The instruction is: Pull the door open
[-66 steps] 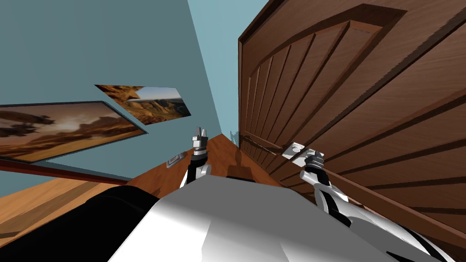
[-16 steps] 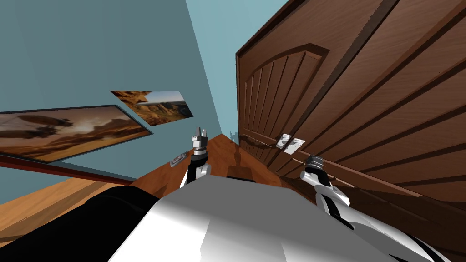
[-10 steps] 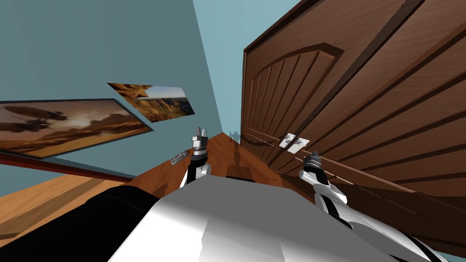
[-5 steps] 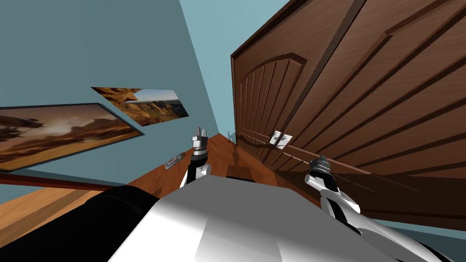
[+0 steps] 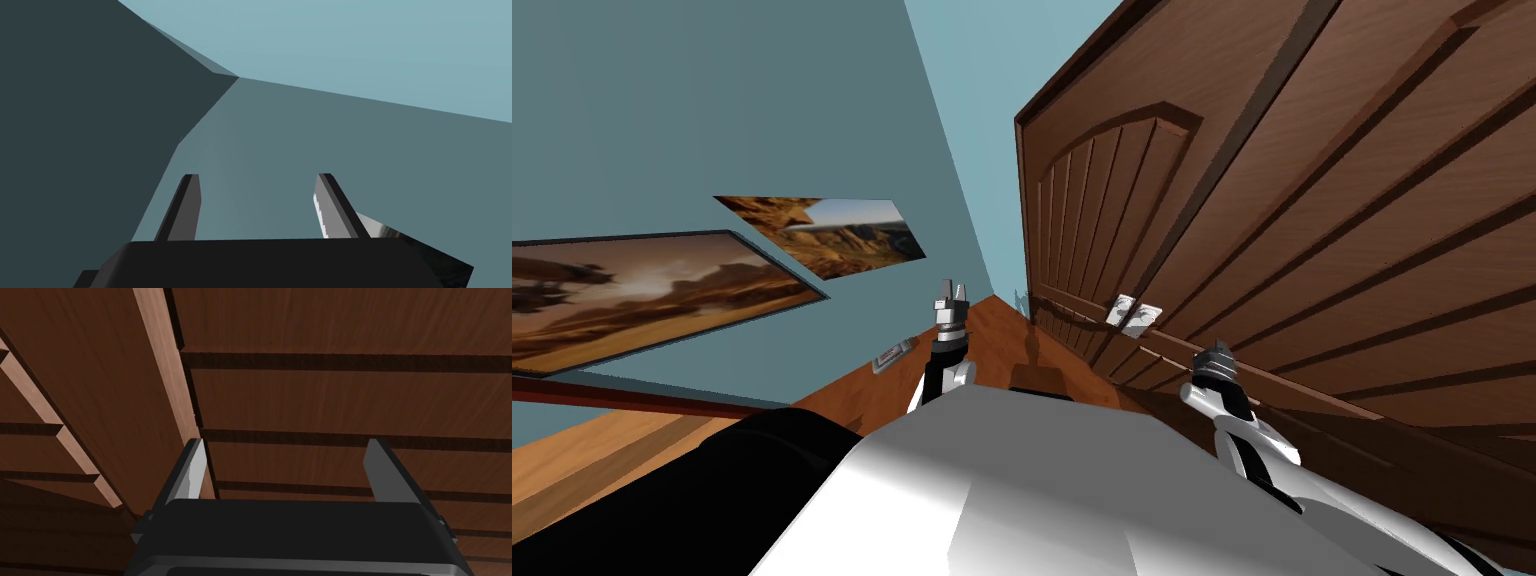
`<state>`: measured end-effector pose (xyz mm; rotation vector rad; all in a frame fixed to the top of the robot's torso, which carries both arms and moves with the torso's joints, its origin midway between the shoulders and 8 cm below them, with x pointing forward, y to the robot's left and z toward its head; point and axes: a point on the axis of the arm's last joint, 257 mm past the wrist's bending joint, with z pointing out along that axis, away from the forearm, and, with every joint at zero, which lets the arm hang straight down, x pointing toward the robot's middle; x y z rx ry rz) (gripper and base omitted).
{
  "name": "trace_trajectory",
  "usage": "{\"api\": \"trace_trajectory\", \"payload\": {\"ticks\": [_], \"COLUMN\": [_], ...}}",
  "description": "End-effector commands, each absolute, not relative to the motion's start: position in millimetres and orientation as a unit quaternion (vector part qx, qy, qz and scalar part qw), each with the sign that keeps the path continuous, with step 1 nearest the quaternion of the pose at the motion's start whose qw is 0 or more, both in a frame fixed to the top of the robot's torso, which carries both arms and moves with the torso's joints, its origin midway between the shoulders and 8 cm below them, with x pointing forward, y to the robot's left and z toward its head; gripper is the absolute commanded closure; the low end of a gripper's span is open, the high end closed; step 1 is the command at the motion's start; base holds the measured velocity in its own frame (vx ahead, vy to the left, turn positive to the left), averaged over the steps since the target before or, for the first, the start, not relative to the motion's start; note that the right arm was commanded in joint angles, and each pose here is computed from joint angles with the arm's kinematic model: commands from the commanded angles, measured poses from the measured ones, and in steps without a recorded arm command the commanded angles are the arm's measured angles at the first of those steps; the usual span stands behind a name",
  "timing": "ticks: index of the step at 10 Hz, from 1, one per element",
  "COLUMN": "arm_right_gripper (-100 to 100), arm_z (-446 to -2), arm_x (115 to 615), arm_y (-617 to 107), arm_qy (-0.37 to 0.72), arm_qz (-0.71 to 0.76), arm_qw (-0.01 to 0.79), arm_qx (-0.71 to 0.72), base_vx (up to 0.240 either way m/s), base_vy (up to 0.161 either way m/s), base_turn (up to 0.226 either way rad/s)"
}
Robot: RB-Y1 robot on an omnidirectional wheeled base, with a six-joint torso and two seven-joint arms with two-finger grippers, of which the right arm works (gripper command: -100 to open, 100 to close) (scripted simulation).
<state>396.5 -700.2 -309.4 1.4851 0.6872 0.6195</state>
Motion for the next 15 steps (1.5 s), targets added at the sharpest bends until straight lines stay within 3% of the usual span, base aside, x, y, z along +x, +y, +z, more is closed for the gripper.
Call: {"api": "trace_trajectory", "payload": {"ticks": [1, 5, 6, 11, 15], "arm_right_gripper": [-100, -100, 100, 100, 100], "arm_z": [-307, -298, -298, -298, -307], "arm_x": [401, 427, 427, 427, 411], "arm_y": [-696, -678, -678, -678, -688], "arm_qy": [0.302, 0.305, 0.305, 0.305, 0.306], "arm_qz": [0.276, 0.297, 0.297, 0.297, 0.283], "arm_qw": [0.641, 0.640, 0.640, 0.640, 0.638], "arm_qx": [0.649, 0.640, 0.640, 0.640, 0.647], "base_vx": [0.160, 0.165, -0.013, -0.015, -0.113], "base_vy": [0.045, 0.067, -0.001, -0.004, -0.044], "base_turn": [0.056, 0.150, -0.031, 0.010, -0.084]}}
